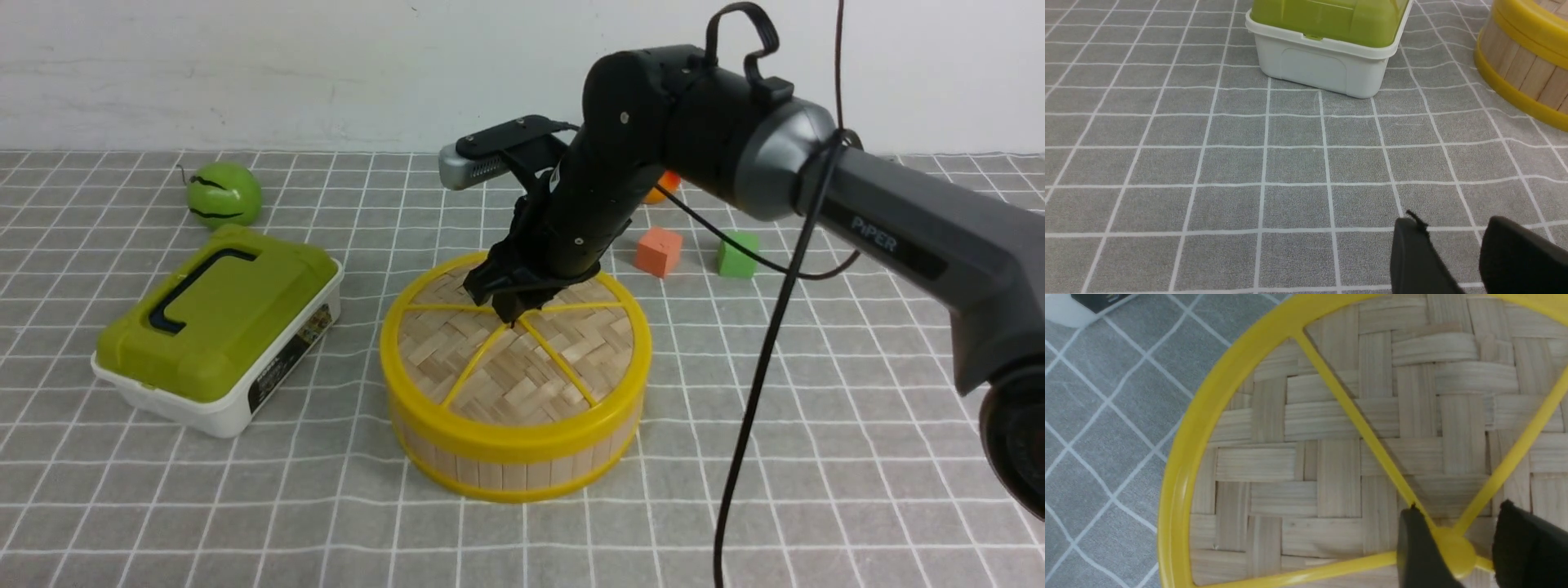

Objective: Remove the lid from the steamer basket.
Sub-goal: Use the right arm to lift the lid of the steamer, then use the right arm to place the steamer lid on the table

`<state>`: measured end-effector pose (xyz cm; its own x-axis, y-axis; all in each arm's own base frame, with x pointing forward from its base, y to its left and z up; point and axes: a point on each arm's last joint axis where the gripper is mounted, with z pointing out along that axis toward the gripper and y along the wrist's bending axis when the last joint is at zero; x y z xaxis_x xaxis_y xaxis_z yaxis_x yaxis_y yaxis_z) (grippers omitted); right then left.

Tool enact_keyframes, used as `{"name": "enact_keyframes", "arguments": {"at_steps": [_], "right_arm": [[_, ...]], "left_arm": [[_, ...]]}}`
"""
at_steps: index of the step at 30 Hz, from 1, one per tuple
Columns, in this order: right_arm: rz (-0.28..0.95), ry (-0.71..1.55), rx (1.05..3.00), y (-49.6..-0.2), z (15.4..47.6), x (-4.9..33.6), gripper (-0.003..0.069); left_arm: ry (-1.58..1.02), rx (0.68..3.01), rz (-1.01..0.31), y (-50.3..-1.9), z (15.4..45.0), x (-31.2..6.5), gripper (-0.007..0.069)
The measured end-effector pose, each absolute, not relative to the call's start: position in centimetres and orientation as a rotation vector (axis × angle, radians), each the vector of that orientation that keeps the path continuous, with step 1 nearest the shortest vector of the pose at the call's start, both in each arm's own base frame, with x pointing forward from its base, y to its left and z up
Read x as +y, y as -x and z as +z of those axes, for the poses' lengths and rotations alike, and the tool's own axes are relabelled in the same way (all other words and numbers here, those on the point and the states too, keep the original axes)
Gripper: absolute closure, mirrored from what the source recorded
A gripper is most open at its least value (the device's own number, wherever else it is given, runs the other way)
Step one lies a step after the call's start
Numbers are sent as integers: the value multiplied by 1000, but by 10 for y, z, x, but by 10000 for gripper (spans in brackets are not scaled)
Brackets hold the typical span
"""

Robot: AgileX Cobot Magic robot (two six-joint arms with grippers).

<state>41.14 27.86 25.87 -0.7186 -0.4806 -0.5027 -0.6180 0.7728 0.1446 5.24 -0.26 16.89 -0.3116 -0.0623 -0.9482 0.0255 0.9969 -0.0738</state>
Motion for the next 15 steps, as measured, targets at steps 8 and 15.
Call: {"name": "enact_keyframes", "arguments": {"at_steps": [8,15], "right_arm": [[412,838,2499,-410,261,282,578],[381,845,2412,-389,322,265,575]], "left_arm": [[27,1886,-87,-52,169,-3,386],[27,1886,-87,-52,169,-3,386]]}}
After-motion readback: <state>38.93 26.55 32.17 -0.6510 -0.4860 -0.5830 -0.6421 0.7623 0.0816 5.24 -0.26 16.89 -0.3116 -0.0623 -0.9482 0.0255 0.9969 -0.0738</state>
